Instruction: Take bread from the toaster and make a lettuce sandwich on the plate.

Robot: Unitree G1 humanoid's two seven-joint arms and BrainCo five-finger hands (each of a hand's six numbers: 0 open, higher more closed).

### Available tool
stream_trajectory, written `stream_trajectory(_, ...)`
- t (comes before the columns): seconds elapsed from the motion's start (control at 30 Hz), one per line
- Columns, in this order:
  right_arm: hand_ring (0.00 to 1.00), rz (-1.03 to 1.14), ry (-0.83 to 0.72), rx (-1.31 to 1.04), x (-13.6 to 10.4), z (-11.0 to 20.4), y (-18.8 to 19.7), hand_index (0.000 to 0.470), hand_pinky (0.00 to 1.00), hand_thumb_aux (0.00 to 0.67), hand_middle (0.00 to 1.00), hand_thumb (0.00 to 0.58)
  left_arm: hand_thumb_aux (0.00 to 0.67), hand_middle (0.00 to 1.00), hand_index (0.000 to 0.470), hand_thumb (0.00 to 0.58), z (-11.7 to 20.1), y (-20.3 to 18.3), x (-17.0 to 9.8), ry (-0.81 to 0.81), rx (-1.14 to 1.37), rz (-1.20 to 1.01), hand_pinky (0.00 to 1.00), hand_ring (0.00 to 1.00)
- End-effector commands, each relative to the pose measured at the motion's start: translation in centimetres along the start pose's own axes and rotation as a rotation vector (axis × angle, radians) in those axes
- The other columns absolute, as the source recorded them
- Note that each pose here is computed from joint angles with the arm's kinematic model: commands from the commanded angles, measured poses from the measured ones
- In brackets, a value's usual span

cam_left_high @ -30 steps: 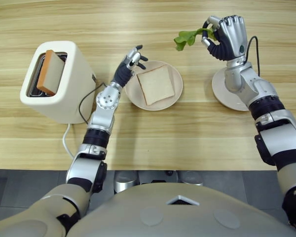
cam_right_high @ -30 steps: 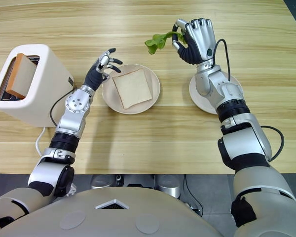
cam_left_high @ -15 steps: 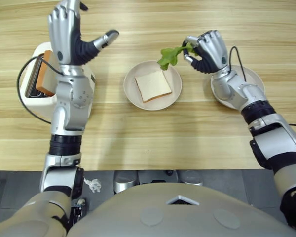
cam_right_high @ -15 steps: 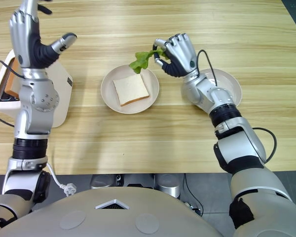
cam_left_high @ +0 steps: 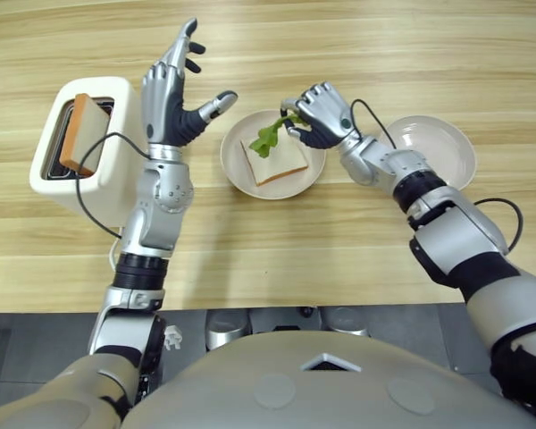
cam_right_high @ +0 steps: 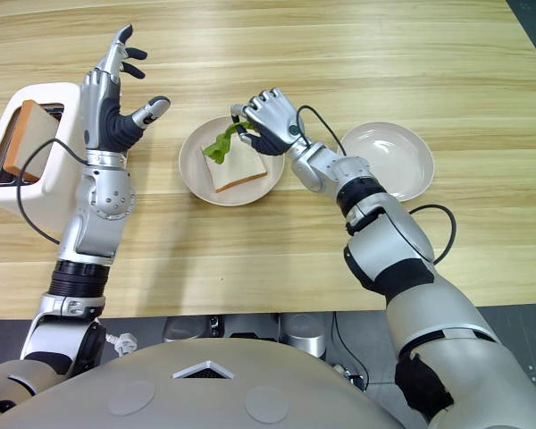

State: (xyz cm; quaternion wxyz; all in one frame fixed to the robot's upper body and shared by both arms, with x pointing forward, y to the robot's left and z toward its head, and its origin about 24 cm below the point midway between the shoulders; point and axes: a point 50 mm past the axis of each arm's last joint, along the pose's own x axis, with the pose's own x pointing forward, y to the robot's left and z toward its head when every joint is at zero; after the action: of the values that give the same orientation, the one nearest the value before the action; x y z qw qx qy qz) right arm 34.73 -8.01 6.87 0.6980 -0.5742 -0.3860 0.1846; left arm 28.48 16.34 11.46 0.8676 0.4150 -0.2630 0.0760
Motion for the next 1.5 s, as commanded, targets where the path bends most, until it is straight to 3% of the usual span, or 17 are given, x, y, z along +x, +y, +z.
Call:
stream_trajectory(0.03,1.0,0.055,-0.007,-0.052,0.5,0.1,0.4,0.46,1.0,0.67,1.0,0.58,0.0,1.0,0.0,0.0,-0.3,-1.4,-0.8,0.031,-0.025,-0.061,1.0,1.0)
stream_trajectory(0.43,1.0,0.113,0.001,-0.081,1.2,0.7,1.1,0.46,1.0,0.67,1.0,0.58,0.0,1.0,0.0,0.0,-0.5,-2.6,-1.3,0.045,-0.045,-0.112,1.0,1.0)
stream_trajectory(1.37,1.0,0.428,-0.028,-0.039,-1.5,2.2,5.0,0.46,1.0,0.67,1.0,0.58,0.0,1.0,0.0,0.0,-0.7,-3.4,-1.5,0.049,-0.07,-0.152,1.0,1.0)
stream_trajectory(1.4,0.82,0.429,-0.029,-0.044,-1.5,2.2,5.0,0.0,0.82,0.0,0.82,0.0,0.0,1.0,0.0,0.0,-0.7,-3.4,-1.5,0.05,-0.071,-0.154,1.0,1.0)
stream_trajectory(1.47,0.39,0.428,-0.023,-0.048,-1.5,2.1,5.0,0.0,0.39,0.0,0.39,0.0,0.0,1.0,0.0,0.0,-0.7,-3.4,-1.5,0.051,-0.072,-0.157,1.0,1.0)
stream_trajectory(1.5,0.22,0.422,-0.016,-0.05,-1.5,2.0,4.9,0.0,0.22,0.0,0.22,0.0,0.0,1.0,0.0,0.0,-0.7,-3.5,-1.5,0.052,-0.073,-0.159,1.0,1.0)
